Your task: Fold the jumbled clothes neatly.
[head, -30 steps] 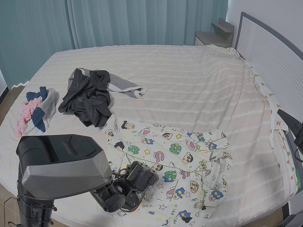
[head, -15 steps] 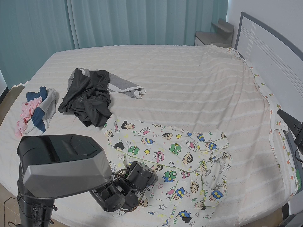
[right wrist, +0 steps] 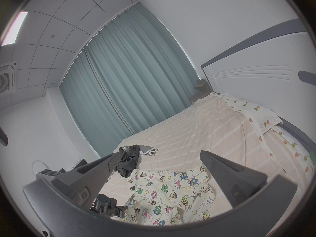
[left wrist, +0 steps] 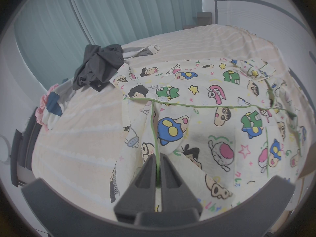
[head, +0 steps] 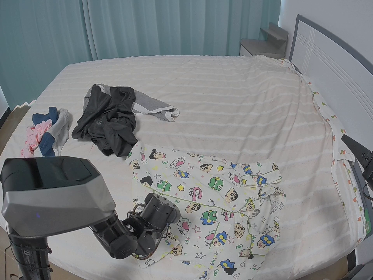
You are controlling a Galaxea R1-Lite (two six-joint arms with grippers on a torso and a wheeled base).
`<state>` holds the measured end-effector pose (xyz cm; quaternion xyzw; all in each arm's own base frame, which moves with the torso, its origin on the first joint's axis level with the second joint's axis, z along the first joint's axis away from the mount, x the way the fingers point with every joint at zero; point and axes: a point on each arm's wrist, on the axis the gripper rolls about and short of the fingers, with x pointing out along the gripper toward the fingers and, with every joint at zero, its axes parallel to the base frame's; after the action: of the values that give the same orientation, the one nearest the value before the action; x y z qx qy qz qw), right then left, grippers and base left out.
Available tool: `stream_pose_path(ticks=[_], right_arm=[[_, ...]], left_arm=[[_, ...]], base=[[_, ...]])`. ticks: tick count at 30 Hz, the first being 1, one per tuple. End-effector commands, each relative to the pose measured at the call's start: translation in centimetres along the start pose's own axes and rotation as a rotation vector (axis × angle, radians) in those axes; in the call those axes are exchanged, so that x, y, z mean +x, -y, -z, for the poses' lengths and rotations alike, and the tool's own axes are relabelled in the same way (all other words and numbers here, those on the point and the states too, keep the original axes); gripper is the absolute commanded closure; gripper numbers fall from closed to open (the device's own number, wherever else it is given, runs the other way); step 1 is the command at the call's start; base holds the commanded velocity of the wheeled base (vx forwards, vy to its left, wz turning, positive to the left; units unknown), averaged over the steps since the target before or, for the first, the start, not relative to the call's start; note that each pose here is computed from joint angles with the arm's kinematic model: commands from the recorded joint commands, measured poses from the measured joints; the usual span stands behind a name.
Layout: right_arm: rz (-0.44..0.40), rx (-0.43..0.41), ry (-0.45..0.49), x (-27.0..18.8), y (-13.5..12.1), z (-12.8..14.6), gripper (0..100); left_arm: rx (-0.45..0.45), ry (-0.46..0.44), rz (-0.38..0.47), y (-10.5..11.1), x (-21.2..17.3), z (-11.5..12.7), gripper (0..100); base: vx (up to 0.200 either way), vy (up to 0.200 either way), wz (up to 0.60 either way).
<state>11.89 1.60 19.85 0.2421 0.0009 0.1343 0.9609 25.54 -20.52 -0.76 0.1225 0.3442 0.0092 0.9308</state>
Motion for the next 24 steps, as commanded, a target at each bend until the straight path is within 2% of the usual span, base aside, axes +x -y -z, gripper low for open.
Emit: stream_pose_path(ticks=[1,5,12,17,23,24], right_arm=[[-0.002,-0.001,0.006,-0.1,-0.1,-0.1,0],[-0.011,-0.002,0.009,-0.2,-0.1,-0.1,0],[-0.012,-0.002,0.008,-0.2,-0.1,-0.1,0],[-0.014,-0.002,0.008,-0.2,-0.2,-0.2,0],[-0.013,-0.002,0.01,-0.3,-0.2,-0.2,0],[-0.013,-0.002,0.009,-0.2,-0.1,-0.2,0]], left_arm=[[-0.052,-0.003,0.053,-2.5,-1.5,-1.0,100],[-0.104,-0.022,0.11,-4.8,-1.9,-1.5,100],[-0.208,-0.06,0.151,-8.9,-0.9,-2.2,100],[-0.267,-0.079,0.195,-10.9,-0.4,-2.5,100],[-0.322,-0.11,0.234,-13.2,-0.7,-1.8,100],[-0.347,-0.116,0.231,-14.2,-0.6,-1.6,100]], base=[[0.0,0.0,0.0],[0.0,0.0,0.0],[0.0,0.0,0.0],[0.0,0.0,0.0],[0.0,0.0,0.0],[0.0,0.0,0.0]])
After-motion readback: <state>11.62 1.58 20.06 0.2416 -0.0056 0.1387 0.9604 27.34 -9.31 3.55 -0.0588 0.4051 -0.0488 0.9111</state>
